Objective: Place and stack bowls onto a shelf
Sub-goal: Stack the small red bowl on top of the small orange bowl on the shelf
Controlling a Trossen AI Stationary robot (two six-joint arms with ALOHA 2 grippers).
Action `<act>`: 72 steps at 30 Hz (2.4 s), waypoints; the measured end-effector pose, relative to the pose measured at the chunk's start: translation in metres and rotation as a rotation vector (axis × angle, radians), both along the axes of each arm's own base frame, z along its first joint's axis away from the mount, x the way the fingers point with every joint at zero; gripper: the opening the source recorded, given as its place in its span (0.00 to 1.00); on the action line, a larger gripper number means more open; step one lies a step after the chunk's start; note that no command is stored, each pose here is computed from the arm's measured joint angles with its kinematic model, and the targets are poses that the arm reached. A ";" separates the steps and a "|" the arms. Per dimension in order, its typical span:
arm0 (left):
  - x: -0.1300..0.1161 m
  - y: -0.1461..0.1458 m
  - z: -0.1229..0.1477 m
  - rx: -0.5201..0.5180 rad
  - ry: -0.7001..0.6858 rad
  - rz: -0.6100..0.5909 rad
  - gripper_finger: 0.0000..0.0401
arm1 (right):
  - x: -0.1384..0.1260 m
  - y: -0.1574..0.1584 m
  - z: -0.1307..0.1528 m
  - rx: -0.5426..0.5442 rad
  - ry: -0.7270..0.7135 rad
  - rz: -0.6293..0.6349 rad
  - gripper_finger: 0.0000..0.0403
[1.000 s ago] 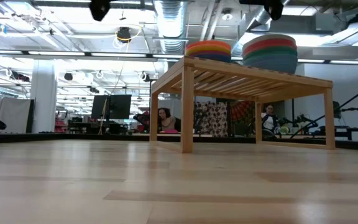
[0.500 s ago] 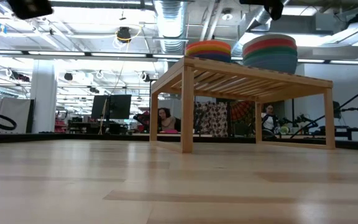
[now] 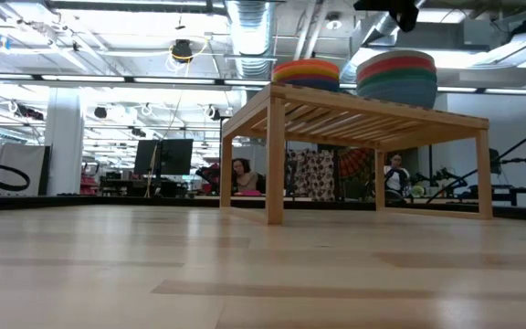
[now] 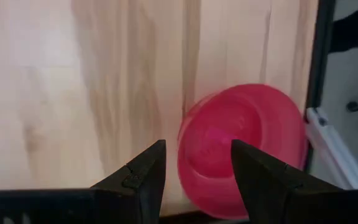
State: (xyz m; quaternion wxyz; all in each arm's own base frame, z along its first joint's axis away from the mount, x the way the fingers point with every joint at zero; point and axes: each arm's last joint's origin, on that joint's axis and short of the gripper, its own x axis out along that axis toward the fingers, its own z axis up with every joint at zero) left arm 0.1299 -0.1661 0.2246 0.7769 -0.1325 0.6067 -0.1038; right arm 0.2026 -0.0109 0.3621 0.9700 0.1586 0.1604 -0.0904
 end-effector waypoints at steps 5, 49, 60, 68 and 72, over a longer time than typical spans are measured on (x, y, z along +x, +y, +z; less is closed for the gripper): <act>-0.008 -0.013 -0.028 0.034 0.045 -0.062 0.41 | 0.000 0.000 0.000 0.000 0.000 0.000 0.40; 0.151 0.263 0.222 0.221 -0.655 0.654 0.00 | 0.000 0.000 -0.001 -0.002 0.008 -0.002 0.40; 0.219 0.312 0.200 0.238 -0.602 0.622 0.00 | 0.000 0.000 -0.001 -0.001 0.009 -0.002 0.40; 0.240 0.327 0.171 0.225 -0.535 0.599 0.00 | 0.000 0.000 -0.001 -0.001 0.009 -0.002 0.40; 0.241 0.327 0.171 0.244 -0.549 0.556 0.00 | 0.000 0.000 -0.001 -0.001 0.009 -0.002 0.40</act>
